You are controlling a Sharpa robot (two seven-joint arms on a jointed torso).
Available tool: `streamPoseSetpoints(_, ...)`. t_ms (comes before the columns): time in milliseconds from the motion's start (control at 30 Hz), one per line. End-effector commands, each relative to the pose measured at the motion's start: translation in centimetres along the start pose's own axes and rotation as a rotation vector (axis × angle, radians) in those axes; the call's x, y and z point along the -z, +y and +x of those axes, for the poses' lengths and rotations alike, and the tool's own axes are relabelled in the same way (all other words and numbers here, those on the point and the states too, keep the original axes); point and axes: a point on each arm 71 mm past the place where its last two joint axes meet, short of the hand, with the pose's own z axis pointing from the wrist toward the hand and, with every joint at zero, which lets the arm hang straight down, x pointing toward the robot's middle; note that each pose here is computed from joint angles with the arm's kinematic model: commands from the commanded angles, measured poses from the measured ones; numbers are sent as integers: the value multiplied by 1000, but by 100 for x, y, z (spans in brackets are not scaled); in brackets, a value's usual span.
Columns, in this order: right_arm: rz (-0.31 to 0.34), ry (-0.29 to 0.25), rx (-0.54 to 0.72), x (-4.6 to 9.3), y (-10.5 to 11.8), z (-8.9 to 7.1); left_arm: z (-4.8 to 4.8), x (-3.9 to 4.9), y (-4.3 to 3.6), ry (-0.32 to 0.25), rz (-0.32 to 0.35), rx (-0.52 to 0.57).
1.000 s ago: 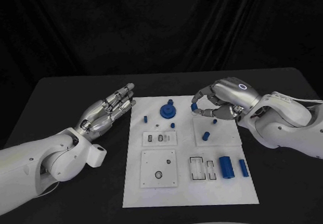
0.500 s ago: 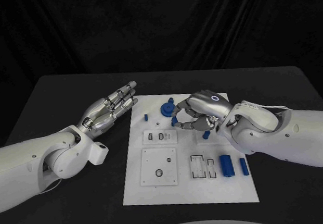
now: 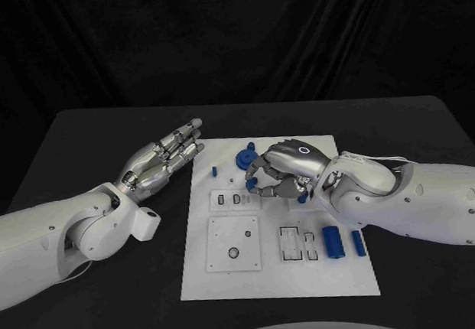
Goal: Assemble the parts on the task board
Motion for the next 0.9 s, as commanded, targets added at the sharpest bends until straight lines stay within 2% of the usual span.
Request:
streamPoseSetpoints(33, 16, 18, -4, -12, -1, 31, 23, -5, -2, 19, 10, 9)
streamPoseSetpoints(500, 36, 37, -3, -47, -24, 83, 26, -1, -3, 19, 9, 9)
streamPoseSetpoints(900, 65, 52, -3, 2, -76, 101, 19, 4, -2, 18, 7, 9)
